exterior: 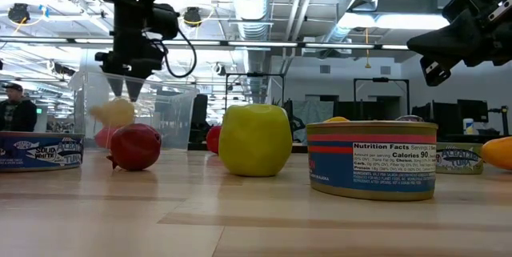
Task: Pick & Place Food Item
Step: Put the yellow pear into the transparent bin, then put the yellow starfruit into the transparent bin
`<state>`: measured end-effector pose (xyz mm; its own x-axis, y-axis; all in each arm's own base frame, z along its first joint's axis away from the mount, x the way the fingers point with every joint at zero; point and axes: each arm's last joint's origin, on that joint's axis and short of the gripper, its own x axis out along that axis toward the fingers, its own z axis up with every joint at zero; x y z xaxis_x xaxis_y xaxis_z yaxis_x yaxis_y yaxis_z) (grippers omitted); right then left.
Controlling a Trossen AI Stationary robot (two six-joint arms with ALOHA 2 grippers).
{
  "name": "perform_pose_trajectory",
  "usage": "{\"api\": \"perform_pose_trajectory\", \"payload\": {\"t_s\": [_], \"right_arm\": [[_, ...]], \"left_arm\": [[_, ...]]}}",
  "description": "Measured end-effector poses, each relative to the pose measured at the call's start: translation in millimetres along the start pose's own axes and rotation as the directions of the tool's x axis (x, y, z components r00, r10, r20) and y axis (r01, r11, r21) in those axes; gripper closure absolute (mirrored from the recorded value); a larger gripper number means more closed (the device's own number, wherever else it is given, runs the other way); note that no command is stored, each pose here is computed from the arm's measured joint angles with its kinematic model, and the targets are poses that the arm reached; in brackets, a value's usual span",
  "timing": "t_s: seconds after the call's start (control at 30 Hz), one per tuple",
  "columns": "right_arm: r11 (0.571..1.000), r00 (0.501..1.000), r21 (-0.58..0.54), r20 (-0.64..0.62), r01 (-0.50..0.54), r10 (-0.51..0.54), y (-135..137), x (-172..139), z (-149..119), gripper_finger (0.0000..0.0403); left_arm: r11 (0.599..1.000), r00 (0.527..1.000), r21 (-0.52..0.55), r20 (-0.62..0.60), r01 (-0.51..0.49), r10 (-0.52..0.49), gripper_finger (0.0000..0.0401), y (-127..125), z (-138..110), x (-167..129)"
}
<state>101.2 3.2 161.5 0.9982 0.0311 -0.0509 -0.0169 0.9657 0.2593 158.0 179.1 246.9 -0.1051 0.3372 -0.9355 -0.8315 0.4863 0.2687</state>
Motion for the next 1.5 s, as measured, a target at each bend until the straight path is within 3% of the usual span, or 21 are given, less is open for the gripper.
{"api": "perform_pose_trajectory", "payload": {"t_s": [0.13, 0.23, 0.37, 0.53, 0.63, 0.77, 0.83, 0.93, 1.03, 1.1, 1.27, 1.33, 1.5], "right_arm": [[1.0, 1.0, 0.0, 0.0, 0.0, 0.0, 0.0, 0.0, 0.0, 0.0403], [1.0, 1.0, 0.0, 0.0, 0.0, 0.0, 0.0, 0.0, 0.0, 0.0403], [1.0, 1.0, 0.0, 0.0, 0.0, 0.0, 0.0, 0.0, 0.0, 0.0403], [1.0, 1.0, 0.0, 0.0, 0.0, 0.0, 0.0, 0.0, 0.0, 0.0403], [1.0, 1.0, 0.0, 0.0, 0.0, 0.0, 0.0, 0.0, 0.0, 0.0403], [1.0, 1.0, 0.0, 0.0, 0.0, 0.0, 0.0, 0.0, 0.0, 0.0403], [1.0, 1.0, 0.0, 0.0, 0.0, 0.0, 0.0, 0.0, 0.0, 0.0403], [1.0, 1.0, 0.0, 0.0, 0.0, 0.0, 0.0, 0.0, 0.0, 0.0403], [1.0, 1.0, 0.0, 0.0, 0.0, 0.0, 0.0, 0.0, 0.0, 0.0403], [1.0, 1.0, 0.0, 0.0, 0.0, 0.0, 0.0, 0.0, 0.0, 0.0403], [1.0, 1.0, 0.0, 0.0, 0.0, 0.0, 0.0, 0.0, 0.0, 0.0403], [1.0, 1.0, 0.0, 0.0, 0.0, 0.0, 0.0, 0.0, 0.0, 0.0403], [1.0, 1.0, 0.0, 0.001, 0.0, 0.0, 0.0, 0.0, 0.0, 0.0403]], "left_arm": [[0.999, 1.0, 0.036, -0.028, -0.004, 0.005, 0.0099, 1.1, -2.6, 0.2], [1.0, 0.999, -0.018, -0.048, 0.014, -0.015, 0.0097, 0.1, -3.8, -3.1], [0.979, 0.982, -0.082, -0.016, 0.185, -0.186, 0.0096, -6.6, 4.3, -18.3], [0.913, 0.909, -0.061, 0.141, 0.403, -0.392, 0.0095, -21.0, 23.8, -49.9], [0.829, 0.796, -0.016, 0.291, 0.559, -0.531, 0.0095, -37.6, 38.2, -72.3], [0.687, 0.552, 0.175, 0.473, 0.706, -0.687, 0.0096, -78.7, 47.9, -105.5], [0.621, 0.417, 0.302, 0.526, 0.723, -0.741, 0.0095, -107.8, 45.7, -124.0], [0.572, 0.268, 0.421, 0.589, 0.704, -0.763, 0.0096, -152.6, 36.7, -143.3], [0.529, 0.172, 0.489, 0.601, 0.694, -0.781, 0.0099, -198.3, 27.0, -146.3], [0.516, 0.164, 0.511, 0.584, 0.688, -0.795, 0.01, -229.7, 20.7, -135.5], [0.56, 0.242, 0.532, 0.551, 0.636, -0.798, 0.01, -295.4, 0.7, -92.5], [0.602, 0.292, 0.525, 0.557, 0.601, -0.778, 0.01, -313.6, -5.9, -73.0], [0.632, 0.351, 0.579, 0.53, 0.515, -0.772, 0.01, -342.0, -13.7, -33.5]]}}
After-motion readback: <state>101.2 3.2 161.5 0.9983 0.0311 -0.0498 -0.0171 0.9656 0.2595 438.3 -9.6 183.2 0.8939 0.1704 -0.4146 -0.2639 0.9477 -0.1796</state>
